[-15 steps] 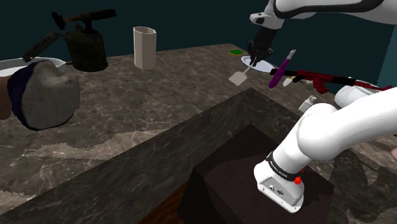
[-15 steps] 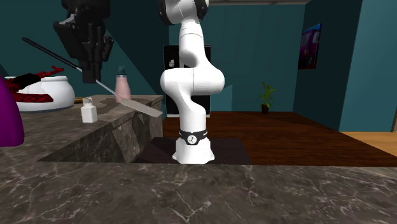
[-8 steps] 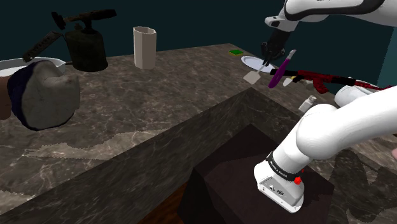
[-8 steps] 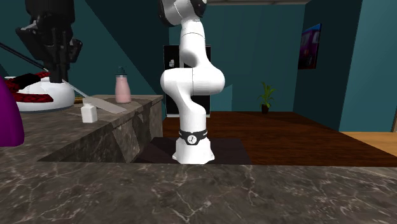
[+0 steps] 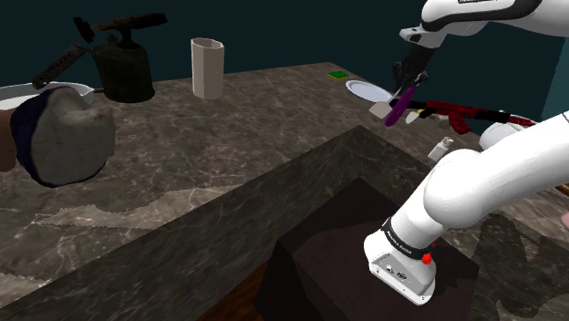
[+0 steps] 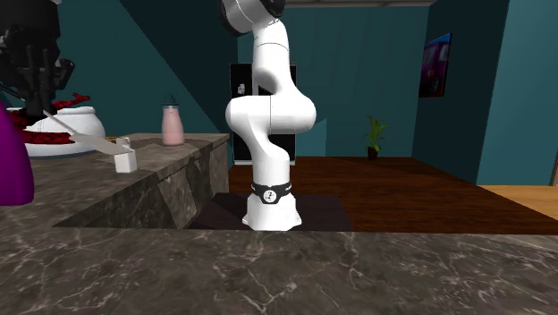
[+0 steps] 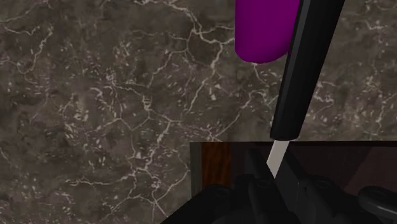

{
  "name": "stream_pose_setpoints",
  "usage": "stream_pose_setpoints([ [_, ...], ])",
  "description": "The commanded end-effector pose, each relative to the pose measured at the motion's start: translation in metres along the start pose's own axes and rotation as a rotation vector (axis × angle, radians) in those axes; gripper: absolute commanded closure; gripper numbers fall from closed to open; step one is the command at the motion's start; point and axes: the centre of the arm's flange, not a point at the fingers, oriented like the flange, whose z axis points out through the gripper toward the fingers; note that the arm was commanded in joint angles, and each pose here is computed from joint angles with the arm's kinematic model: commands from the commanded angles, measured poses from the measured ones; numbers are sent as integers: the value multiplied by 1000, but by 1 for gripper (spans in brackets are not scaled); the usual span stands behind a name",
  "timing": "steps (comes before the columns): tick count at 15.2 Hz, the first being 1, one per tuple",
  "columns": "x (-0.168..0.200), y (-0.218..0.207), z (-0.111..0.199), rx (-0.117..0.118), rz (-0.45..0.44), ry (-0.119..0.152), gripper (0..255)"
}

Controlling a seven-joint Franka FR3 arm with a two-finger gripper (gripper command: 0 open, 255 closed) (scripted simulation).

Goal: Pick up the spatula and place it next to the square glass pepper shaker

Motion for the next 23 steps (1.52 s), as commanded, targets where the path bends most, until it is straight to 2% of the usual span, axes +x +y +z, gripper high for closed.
stream_pose_setpoints([
  [1, -25, -9, 0, 1, -2, -1, 255],
  [2, -38, -13, 1, 1, -2, -1, 255],
  [23, -31, -13, 112, 1, -2, -1, 255],
])
